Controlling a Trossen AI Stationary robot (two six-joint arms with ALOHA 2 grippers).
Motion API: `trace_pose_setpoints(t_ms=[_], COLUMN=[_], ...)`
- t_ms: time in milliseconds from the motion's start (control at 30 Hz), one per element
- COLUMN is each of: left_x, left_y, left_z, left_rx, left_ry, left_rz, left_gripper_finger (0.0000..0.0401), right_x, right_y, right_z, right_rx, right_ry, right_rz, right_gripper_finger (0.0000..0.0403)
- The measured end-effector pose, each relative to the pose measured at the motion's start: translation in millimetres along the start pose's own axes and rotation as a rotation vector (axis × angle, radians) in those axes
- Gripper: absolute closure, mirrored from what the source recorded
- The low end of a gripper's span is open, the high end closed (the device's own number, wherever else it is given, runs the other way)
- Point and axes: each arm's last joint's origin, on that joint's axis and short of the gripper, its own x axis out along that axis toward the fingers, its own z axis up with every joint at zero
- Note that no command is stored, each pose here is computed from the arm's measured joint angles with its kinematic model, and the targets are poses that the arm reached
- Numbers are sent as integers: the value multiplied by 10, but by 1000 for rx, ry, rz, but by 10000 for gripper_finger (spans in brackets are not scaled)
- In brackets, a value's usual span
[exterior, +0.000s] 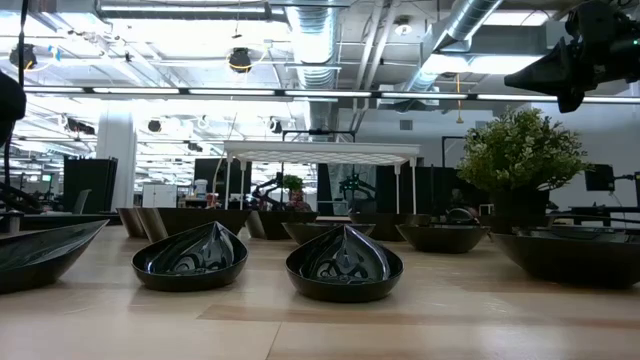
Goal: Pick & Place Mini shaped plates
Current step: Put the black drop-shaped plate on the shelf
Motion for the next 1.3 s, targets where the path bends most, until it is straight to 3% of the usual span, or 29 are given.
trace_pose_setpoints(t_ms=[367,767,867,1067,1300], left_x=[-22,-468,-607,-858,-1060], left_y=[-3,70,73,11,-234], left_z=[-2,115,151,316,748], left_rx=[3,34,72,117,220], left_ry=[7,-3,-19,-194,-408], left_rz=[-8,-136,-235,-487,-597], left_gripper_finger=[395,396,397,397,397], right_x=[0,0,0,0,0], right_y=[0,0,0,0,0], right_z=[-1,-1,-1,-1,-1], right_rx=[0,0,0,0,0], right_ry=[1,1,1,1,1], right_rz=[0,0,0,0,0], right_gripper_finger=[401,401,401,401,401])
